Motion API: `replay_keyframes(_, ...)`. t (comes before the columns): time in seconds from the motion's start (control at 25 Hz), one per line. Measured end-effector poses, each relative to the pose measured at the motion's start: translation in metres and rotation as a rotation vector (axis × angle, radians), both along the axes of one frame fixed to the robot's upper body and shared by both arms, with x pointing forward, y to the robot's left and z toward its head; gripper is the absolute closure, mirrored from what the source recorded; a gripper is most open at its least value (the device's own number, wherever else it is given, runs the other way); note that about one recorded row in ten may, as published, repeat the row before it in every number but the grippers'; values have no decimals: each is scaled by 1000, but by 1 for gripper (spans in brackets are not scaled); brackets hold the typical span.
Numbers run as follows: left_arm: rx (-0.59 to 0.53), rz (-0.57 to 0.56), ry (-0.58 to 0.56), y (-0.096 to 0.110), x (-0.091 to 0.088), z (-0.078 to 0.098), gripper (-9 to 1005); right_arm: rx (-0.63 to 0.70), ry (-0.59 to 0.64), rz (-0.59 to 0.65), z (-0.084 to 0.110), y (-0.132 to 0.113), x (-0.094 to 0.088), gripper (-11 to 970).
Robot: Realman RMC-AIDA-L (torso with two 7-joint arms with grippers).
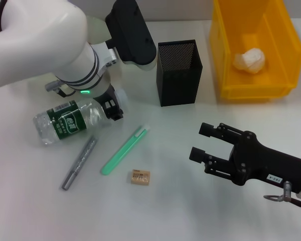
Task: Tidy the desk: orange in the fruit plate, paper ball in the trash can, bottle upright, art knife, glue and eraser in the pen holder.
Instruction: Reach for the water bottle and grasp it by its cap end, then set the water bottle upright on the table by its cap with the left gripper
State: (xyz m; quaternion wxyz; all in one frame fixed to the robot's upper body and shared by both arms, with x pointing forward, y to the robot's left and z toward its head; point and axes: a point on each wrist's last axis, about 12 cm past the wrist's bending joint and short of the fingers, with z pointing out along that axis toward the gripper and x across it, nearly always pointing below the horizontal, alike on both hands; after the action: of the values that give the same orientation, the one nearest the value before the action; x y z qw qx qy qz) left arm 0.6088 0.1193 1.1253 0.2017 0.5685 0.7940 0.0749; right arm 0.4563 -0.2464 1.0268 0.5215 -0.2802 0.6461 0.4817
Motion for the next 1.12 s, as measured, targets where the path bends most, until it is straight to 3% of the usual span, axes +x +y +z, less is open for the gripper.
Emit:
replay_keyframes(0.64,-8,-2,-5,-3,-1,5,563,0,3,-5,-1,-1,-1,222)
replay_keyframes(0.88,-75,-32,-40,-10,-14,25,563,2,4,-6,-1,-1,-2,222)
replay_keyframes(1.12,-168,-24,-101,-4,-29,40,564,6,2,-2,0,-1,-2,222)
